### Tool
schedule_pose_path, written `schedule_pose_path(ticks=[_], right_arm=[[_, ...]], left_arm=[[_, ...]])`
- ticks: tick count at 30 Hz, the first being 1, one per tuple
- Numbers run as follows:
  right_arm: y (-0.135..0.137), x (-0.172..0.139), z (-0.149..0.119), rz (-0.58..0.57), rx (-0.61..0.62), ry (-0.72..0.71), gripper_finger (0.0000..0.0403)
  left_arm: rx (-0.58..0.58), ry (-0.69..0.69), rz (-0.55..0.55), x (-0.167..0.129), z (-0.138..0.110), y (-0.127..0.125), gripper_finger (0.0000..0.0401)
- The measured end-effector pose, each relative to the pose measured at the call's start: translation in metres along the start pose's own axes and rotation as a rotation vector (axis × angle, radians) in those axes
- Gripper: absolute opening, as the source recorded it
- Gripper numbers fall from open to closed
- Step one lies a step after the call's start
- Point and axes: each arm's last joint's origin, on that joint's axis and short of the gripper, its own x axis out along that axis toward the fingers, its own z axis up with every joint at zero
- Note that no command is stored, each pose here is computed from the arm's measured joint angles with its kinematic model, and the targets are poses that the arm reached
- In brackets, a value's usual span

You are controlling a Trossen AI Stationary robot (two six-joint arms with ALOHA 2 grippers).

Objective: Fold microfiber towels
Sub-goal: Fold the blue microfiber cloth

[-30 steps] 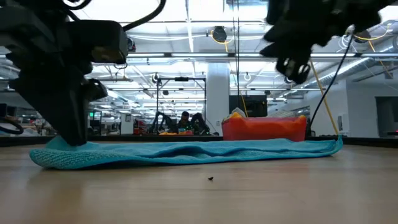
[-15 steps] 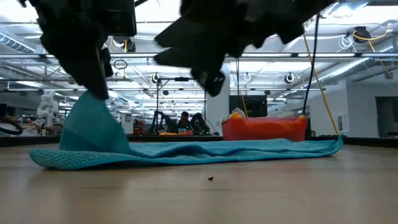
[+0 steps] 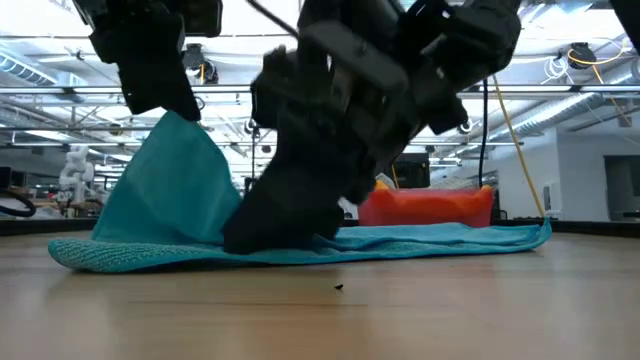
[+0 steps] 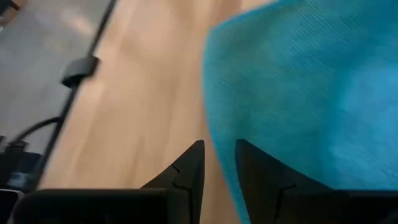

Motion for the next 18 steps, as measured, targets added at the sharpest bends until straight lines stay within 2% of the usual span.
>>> schedule_pose_path(ticks=[4, 9, 18], right_arm=[[-0.011, -0.003, 0.004, -0.036, 0.013, -0.015, 0.0082], [-0.030, -0.010, 0.009, -0.158, 0.044, -0.014, 0.0082], [-0.059, -0.020, 0.015, -0.232, 0.084, 0.006, 0.0082]], left_arm=[[-0.035, 0.007, -0.007, 0.000, 0.000, 0.000, 0.0006], [-0.043, 0.006, -0.006, 0.000, 0.000, 0.000, 0.0003], [-0.062, 0.004, 0.008, 0.000, -0.001, 0.001, 0.0006]])
